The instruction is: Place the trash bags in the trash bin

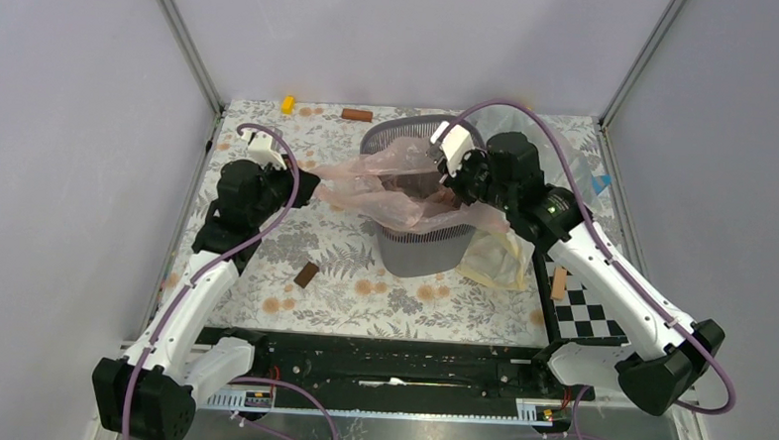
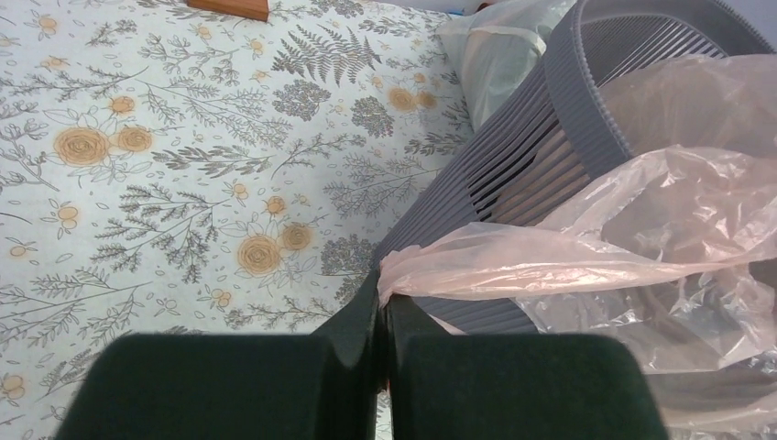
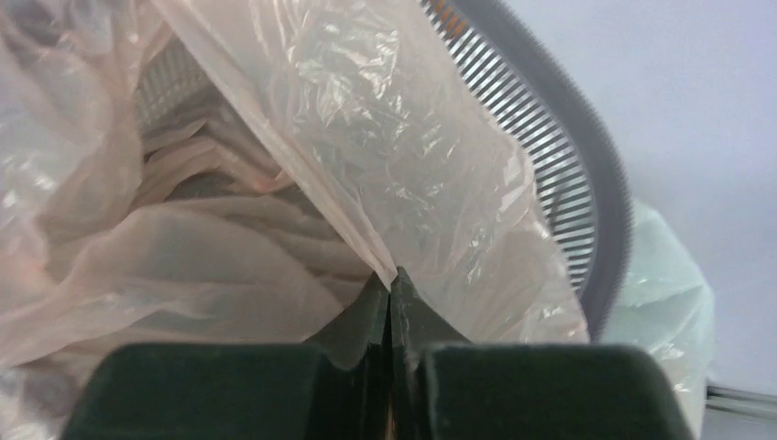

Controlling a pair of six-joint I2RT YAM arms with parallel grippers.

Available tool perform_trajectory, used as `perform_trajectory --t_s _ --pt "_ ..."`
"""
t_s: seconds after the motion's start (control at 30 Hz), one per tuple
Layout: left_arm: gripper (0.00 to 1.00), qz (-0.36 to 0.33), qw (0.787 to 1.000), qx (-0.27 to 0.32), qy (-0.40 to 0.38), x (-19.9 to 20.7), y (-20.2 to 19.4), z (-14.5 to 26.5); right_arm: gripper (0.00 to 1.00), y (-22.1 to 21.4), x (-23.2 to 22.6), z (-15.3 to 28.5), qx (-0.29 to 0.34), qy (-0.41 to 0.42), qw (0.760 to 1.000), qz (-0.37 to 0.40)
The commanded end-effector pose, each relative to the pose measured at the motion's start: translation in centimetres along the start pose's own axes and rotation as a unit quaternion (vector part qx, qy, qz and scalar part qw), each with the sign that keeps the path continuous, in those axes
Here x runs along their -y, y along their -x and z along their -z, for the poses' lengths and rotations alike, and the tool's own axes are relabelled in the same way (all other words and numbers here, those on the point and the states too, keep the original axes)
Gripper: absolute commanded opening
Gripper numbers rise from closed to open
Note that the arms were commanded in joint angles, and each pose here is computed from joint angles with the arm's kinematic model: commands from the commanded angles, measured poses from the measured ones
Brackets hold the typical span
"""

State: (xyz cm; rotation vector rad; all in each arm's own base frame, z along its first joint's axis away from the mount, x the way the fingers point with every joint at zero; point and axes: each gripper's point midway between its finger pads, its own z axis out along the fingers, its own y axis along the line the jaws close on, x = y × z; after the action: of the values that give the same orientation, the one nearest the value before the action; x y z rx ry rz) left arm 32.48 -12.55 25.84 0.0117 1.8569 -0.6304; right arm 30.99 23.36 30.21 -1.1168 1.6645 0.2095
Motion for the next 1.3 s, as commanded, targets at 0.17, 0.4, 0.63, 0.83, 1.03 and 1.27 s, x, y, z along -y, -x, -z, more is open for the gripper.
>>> perform_trajectory --t_s 0.17,0.4,0.63,0.83,1.03,1.27 --pt "0.00 0.003 1.000 0.012 -0.014 0.8 1.5 -0.8 0.00 5.5 3.3 -0.8 0.028 -0.040 0.998 -0.033" --pt "0.00 0.027 0.999 -0.004 -0.019 0.7 0.9 -2.3 0.00 6.1 5.3 -4.2 0.015 -0.039 0.997 -0.061" --pt "0.00 0.044 0.999 -0.016 -0.011 0.1 0.5 -4.2 0.13 6.3 8.3 -6.4 0.021 -0.021 0.991 -0.129" --pt "0.00 0.057 0.998 -0.021 -0.009 -0.1 0.4 -5.0 0.08 6.3 10.0 -8.4 0.028 -0.010 0.985 -0.168" --pt "0.00 0.069 0.997 -0.012 -0.012 -0.1 0.7 -5.7 0.05 6.7 11.1 -9.8 0.034 0.000 0.979 -0.201" --pt "0.00 0.089 0.996 -0.028 -0.006 -0.7 -0.5 -7.0 0.06 5.1 11.7 -12.0 0.004 0.016 0.967 -0.252"
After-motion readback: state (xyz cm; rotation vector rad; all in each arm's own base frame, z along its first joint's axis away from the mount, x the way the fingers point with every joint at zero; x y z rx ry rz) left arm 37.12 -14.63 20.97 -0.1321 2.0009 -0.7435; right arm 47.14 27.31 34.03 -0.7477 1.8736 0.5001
